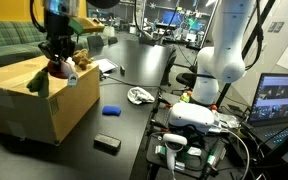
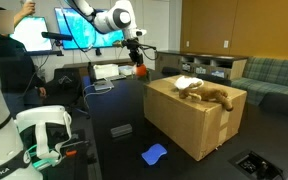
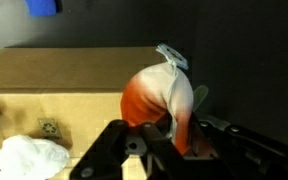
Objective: Swap the things on the box with the things on the table
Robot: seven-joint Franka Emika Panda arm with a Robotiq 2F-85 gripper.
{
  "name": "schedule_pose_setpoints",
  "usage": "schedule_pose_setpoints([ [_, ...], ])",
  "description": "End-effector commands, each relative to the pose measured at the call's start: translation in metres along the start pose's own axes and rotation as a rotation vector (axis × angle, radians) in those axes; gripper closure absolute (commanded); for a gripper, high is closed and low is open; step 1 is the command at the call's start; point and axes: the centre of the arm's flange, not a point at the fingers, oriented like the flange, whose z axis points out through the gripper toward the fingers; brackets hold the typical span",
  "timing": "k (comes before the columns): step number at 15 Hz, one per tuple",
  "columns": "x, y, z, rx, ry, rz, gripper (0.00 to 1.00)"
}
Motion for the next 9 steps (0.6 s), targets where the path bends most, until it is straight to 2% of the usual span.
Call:
schedule_pose_setpoints([
  [1, 0.047, -0.006, -0.001, -0.04, 0.107, 0.107, 0.98],
  [4, 0.08, -0.007, 0.02, -0.055, 0.134, 0.141, 0.98],
  [9, 0.125, 0.003, 0.082, -0.104, 0.145, 0.195, 0.98],
])
